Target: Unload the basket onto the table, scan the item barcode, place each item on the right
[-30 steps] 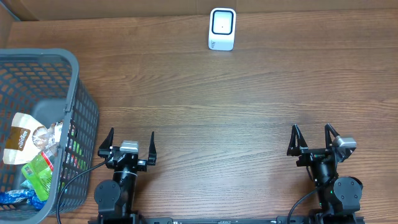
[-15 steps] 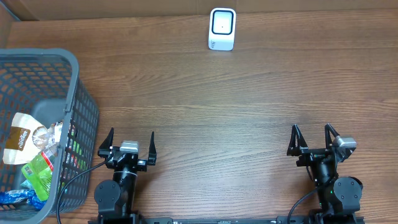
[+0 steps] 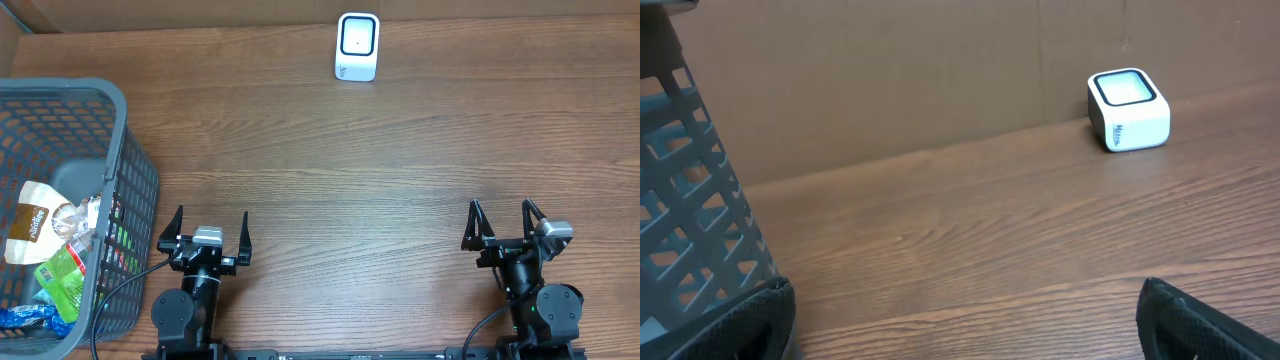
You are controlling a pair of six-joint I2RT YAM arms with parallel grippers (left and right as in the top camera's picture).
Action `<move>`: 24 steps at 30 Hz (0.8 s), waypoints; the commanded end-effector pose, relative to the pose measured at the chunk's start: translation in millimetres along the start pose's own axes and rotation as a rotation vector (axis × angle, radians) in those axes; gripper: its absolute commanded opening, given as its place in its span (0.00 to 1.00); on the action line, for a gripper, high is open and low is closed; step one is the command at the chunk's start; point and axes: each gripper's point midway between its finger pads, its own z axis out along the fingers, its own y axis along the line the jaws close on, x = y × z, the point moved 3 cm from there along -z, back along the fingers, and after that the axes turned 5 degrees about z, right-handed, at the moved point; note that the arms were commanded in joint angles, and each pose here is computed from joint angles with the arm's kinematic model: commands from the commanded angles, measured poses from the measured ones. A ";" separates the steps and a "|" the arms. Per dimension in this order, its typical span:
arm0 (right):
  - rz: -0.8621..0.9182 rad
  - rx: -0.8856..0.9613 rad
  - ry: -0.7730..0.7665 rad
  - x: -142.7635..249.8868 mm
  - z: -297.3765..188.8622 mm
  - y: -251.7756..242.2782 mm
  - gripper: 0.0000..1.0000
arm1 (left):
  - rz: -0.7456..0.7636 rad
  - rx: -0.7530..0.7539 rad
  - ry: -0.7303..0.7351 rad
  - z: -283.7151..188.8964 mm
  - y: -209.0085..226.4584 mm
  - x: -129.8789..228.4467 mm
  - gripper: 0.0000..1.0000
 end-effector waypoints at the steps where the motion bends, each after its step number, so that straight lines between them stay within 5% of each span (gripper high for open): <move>1: -0.001 -0.005 -0.004 1.9 0.1 0.2 1.00 | 0.012 0.001 -0.008 -0.1 -1.1 0.4 1.00; 24: -0.004 0.038 -0.023 -1.2 -0.1 -5.9 1.00 | 0.021 0.005 -0.010 -0.1 -1.6 0.0 1.00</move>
